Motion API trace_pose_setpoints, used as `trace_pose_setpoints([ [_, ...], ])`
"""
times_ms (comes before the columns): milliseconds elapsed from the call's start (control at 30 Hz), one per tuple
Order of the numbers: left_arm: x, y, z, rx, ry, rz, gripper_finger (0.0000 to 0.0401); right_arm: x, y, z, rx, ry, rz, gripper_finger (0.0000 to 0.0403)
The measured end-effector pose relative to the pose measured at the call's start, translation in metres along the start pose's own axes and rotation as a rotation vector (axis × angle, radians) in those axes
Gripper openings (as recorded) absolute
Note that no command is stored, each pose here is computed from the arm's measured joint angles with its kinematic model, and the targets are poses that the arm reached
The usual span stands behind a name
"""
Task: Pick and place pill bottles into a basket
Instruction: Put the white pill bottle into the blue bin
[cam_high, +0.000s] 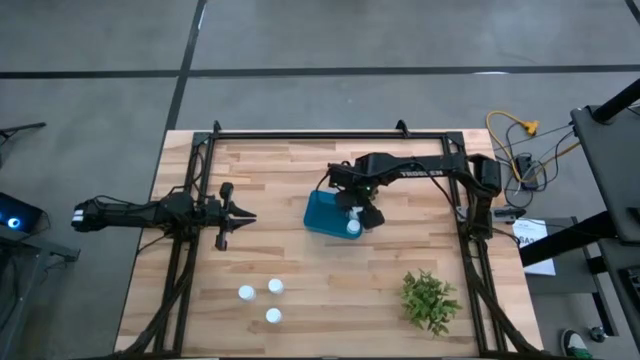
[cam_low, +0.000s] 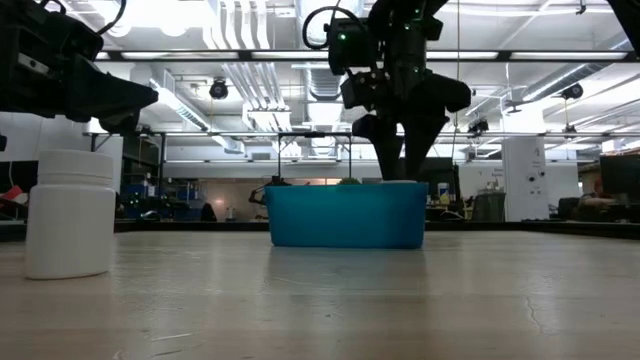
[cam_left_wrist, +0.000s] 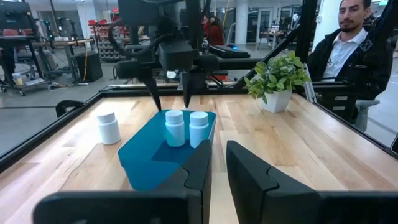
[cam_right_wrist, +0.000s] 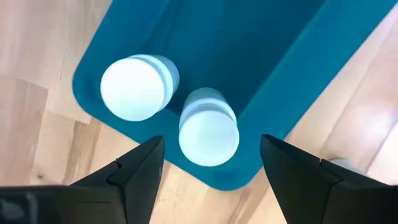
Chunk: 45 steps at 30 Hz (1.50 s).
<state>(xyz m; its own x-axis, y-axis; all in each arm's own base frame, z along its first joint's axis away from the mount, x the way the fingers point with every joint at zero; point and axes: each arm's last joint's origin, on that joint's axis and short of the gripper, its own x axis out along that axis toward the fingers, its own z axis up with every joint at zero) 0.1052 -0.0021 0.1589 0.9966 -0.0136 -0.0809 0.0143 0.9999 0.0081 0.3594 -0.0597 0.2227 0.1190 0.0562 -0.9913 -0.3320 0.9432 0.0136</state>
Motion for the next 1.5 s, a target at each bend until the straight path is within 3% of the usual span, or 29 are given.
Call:
trace_pose_setpoints([
  [733,0.000,0.000,0.000,0.000,0.000,0.000,0.0033,-0.065,-0.008,0.011,0.007,-0.045,-0.058,0.0251],
  [1500,0.000,0.000,0.000,0.008,0.000,0.000,0.0033,-0.086,-0.069,-0.029,0.172,-0.068,-0.109,0.0245],
])
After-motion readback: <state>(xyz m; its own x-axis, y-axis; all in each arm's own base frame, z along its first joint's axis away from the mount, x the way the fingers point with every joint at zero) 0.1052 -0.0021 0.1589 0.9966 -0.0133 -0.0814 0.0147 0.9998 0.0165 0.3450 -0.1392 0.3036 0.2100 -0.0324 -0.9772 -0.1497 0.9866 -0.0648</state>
